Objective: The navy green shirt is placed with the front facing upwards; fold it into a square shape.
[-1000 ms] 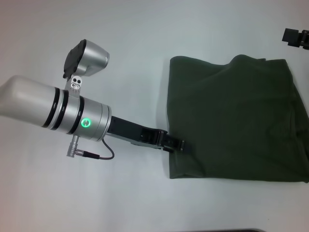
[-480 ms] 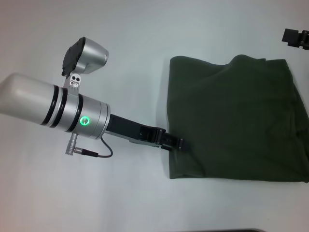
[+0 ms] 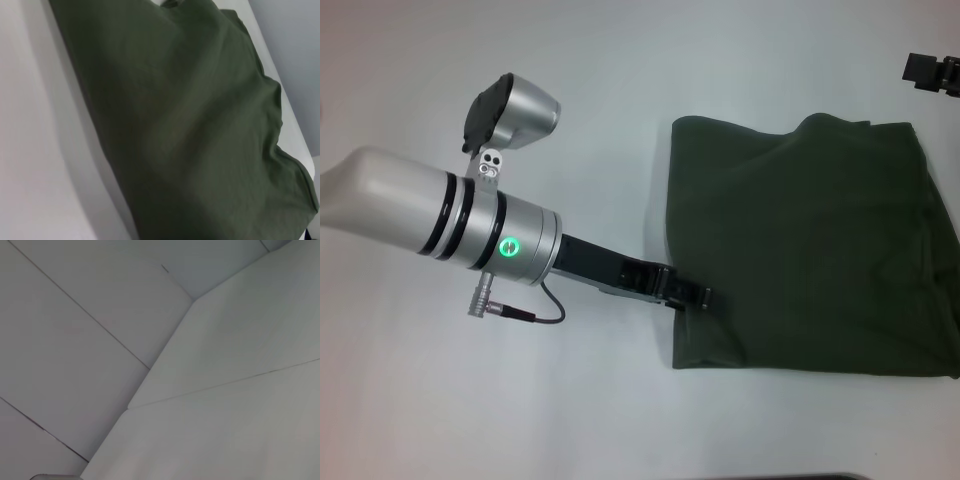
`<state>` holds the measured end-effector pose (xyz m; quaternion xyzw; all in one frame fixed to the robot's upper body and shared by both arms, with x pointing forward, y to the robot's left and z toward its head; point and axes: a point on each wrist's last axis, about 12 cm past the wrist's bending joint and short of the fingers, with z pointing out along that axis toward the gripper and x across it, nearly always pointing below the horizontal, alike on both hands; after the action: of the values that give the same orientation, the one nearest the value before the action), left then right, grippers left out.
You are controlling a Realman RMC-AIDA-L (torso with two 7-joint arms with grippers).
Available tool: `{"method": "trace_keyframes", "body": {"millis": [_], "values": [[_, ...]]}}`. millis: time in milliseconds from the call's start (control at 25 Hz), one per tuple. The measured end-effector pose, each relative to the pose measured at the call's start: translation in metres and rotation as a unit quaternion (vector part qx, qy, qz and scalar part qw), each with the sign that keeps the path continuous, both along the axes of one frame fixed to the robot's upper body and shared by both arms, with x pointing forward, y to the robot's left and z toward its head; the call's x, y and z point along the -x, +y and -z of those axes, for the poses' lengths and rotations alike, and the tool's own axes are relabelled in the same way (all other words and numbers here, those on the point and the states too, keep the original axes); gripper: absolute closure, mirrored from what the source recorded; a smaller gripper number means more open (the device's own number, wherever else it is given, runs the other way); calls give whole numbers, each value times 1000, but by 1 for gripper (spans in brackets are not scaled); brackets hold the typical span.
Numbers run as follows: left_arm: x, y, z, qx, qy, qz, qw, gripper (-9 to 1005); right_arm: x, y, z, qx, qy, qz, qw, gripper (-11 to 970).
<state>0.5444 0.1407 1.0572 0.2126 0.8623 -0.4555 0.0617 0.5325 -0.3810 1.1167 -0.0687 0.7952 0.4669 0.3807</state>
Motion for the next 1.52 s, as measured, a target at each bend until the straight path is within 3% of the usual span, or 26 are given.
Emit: {"method": "trace_keyframes", "body": {"millis": [680, 1040, 1240, 1440, 1520], "values": [[-5, -3, -5, 19, -22, -6, 1000, 402, 0, -1, 0, 1, 0, 2, 1000, 48], [-5, -4, -5, 17, -31, 6, 999, 591, 1, -1, 1, 1, 1, 3, 1000, 49], [-5, -4, -5, 16, -31, 6, 999, 834, 1, -2, 0, 1, 0, 4, 1000, 50], [-7, 2, -4, 11, -36, -4, 999, 989, 2, -2, 1, 1, 1, 4, 1000, 51], [-7, 6, -4, 10, -40, -5, 999, 989, 1, -2, 1, 1, 1, 5, 1000, 51]]}}
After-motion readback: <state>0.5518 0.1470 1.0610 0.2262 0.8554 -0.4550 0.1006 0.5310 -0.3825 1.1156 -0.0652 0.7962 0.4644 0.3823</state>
